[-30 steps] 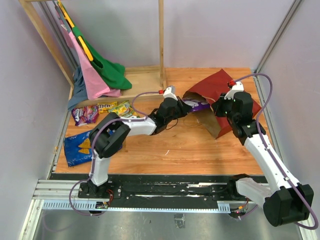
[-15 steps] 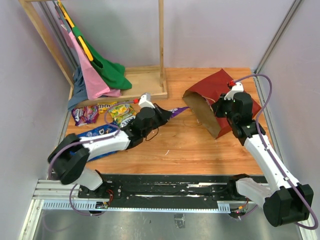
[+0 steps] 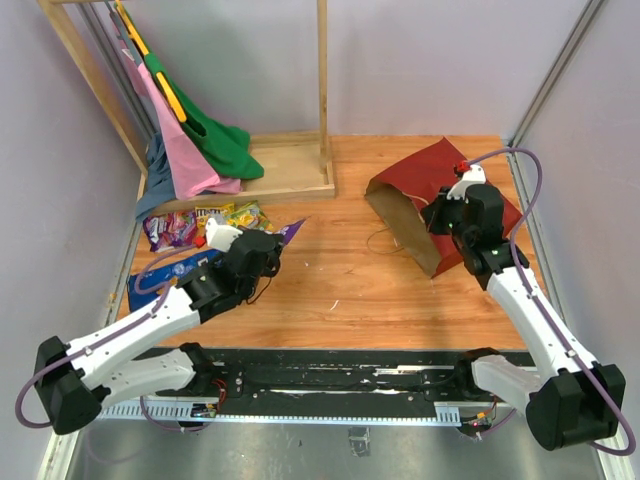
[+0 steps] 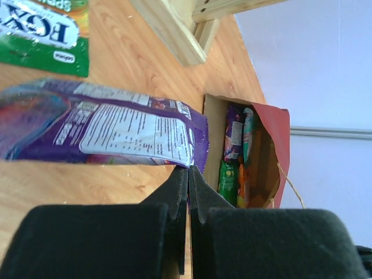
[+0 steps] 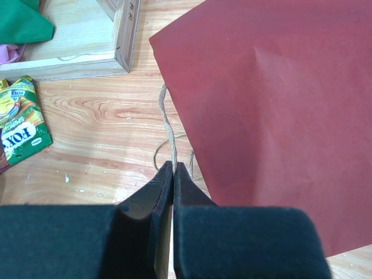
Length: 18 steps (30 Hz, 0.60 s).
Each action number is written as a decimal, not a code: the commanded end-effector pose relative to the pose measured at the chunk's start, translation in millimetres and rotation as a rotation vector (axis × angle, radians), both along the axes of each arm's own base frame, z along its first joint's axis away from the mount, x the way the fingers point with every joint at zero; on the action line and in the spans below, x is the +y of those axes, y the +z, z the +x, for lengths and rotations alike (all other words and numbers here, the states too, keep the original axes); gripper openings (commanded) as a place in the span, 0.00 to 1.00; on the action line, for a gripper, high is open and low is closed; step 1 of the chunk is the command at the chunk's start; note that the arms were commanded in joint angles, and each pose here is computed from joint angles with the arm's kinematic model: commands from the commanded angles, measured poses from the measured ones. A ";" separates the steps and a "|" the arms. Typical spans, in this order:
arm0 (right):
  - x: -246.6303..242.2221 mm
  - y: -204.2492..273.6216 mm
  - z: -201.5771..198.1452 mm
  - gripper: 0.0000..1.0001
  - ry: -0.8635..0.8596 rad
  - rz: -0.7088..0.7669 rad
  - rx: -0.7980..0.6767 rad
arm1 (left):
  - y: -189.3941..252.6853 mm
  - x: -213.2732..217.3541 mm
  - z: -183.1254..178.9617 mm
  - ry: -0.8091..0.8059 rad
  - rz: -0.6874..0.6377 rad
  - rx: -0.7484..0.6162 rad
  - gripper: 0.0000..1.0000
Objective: Take the snacks out of the paper bag
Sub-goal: Place the snack at the center of the board.
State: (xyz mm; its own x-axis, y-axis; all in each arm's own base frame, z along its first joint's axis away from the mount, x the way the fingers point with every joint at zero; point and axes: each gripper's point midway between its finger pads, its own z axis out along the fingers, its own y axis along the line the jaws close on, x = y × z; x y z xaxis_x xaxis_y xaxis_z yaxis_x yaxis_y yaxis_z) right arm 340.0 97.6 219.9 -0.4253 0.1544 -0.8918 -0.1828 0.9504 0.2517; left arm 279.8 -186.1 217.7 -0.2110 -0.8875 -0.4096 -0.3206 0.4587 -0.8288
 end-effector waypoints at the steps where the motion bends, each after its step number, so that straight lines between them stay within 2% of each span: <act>1: 1.0 0.6 5.4 0.01 0.001 0.032 -0.012 | -6.3 6.6 -17.0 -0.002 -0.074 0.041 0.00; 9: 5.1 -3.9 5.9 0.01 0.014 0.046 0.002 | -29.6 -55.5 -61.4 -0.201 -0.136 0.172 0.00; 12: 6.9 -4.3 5.5 0.01 0.020 0.054 0.006 | -40.6 -57.3 -65.5 -0.185 -0.158 0.201 0.00; 15: 6.8 -3.4 4.8 0.01 0.021 0.055 0.005 | -40.4 -46.5 -60.8 -0.119 -0.217 0.167 0.00; 18: 6.3 -1.2 4.7 0.01 0.020 0.054 -0.003 | -42.0 -26.1 -51.1 -0.023 -0.223 0.135 0.00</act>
State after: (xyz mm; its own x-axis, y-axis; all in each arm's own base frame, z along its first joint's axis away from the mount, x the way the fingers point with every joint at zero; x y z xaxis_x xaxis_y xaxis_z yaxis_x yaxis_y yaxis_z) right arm 341.8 106.8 215.1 -0.4451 0.1765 -0.8779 -0.2065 0.9337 0.2924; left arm 214.6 -237.8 173.7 -0.4197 -0.8866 -0.1944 -0.4048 0.3745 -0.8342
